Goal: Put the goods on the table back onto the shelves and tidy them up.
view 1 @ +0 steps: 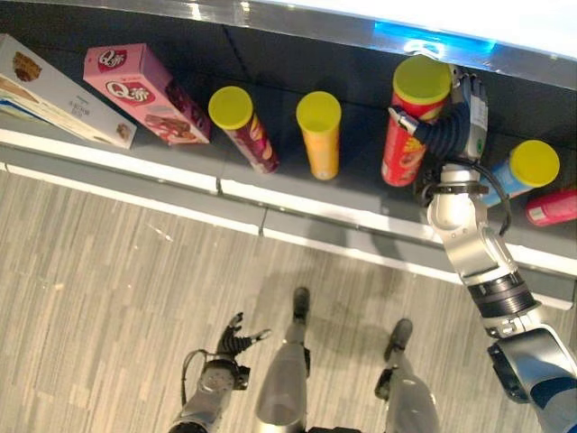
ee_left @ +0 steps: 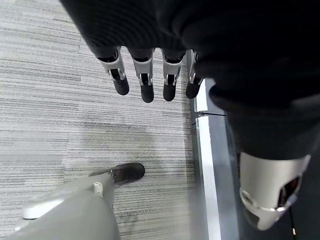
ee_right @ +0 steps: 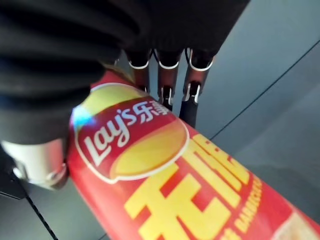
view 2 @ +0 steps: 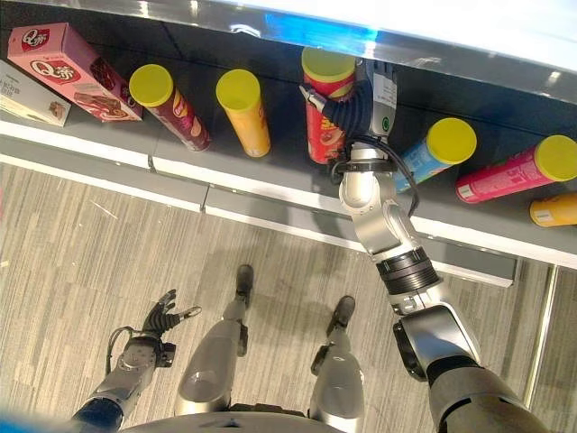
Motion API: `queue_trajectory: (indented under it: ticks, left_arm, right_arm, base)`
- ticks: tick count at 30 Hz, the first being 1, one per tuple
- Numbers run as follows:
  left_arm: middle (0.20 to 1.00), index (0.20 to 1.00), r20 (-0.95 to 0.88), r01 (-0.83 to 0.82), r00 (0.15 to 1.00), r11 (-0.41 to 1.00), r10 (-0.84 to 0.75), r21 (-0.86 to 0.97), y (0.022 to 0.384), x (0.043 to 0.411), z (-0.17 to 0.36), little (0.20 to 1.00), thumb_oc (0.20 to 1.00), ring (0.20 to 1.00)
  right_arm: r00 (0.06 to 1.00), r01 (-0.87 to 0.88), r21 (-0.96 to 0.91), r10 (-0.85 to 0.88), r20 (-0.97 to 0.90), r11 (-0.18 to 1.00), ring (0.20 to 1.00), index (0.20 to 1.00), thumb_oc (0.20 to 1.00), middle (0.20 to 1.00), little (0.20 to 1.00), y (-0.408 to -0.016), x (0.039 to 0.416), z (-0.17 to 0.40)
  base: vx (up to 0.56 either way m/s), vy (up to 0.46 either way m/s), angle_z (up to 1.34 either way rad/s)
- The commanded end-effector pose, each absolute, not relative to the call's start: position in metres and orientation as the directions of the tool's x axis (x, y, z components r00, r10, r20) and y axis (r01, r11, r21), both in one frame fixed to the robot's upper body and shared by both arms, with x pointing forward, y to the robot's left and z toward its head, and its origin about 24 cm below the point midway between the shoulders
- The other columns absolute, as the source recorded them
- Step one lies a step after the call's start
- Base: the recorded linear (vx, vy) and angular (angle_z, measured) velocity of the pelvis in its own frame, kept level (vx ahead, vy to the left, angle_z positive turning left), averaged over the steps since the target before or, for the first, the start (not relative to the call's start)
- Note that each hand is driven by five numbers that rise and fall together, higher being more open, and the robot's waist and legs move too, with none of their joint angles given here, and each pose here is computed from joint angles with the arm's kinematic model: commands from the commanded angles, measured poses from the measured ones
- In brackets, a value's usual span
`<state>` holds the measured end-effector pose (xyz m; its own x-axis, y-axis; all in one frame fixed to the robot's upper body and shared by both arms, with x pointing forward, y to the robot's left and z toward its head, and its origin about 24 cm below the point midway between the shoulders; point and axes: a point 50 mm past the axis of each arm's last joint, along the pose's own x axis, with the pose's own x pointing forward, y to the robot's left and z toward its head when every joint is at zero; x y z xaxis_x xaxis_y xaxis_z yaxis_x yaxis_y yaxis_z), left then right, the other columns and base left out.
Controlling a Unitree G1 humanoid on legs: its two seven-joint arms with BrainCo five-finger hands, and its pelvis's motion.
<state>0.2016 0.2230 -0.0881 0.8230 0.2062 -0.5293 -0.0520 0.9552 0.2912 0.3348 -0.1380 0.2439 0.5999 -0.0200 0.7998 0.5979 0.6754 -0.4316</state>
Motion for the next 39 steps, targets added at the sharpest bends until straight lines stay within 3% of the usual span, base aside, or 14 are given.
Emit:
queue_trajectory:
  ticks: [1,15,36,39]
  left_arm:
    - [1.000,1.000,-0.498,-0.073,0.840,0.954,0.216,0.290,0.221,0.207,-0.084,1.000,1.000,1.000]
    - [1.000,1.000,-0.494,-0.088,0.842,0.958,0.218,0.272,0.219,0.209,-0.083,1.000,1.000,1.000]
    - [1.000,1.000,-0.475,-0.078,0.857,0.962,0.198,0.262,0.220,0.214,-0.077,1.000,1.000,1.000]
    - [1.000,1.000,-0.516,-0.084,0.822,0.948,0.241,0.308,0.229,0.216,-0.085,1.000,1.000,1.000]
  right_arm:
    - [0.450,0.627,-0.286,-0.038,0.892,0.724,0.200,0.200,0.200,0.200,0.200,-0.131,0.327,0.287]
    - [0.451,0.647,-0.281,-0.058,0.891,0.709,0.200,0.200,0.200,0.200,0.200,-0.136,0.330,0.287]
    - [0.359,0.751,-0.190,-0.151,0.921,0.632,0.200,0.200,0.200,0.200,0.200,-0.161,0.329,0.305]
    - [0.349,0.742,-0.170,-0.156,0.924,0.648,0.200,0.200,0.200,0.200,0.200,-0.157,0.329,0.309]
  base:
    - [0.00,0.000,0.00]
    - [0.00,0.001,0.00]
    - [-0.03,0.003,0.03]
    - [0.00,0.011,-0.01]
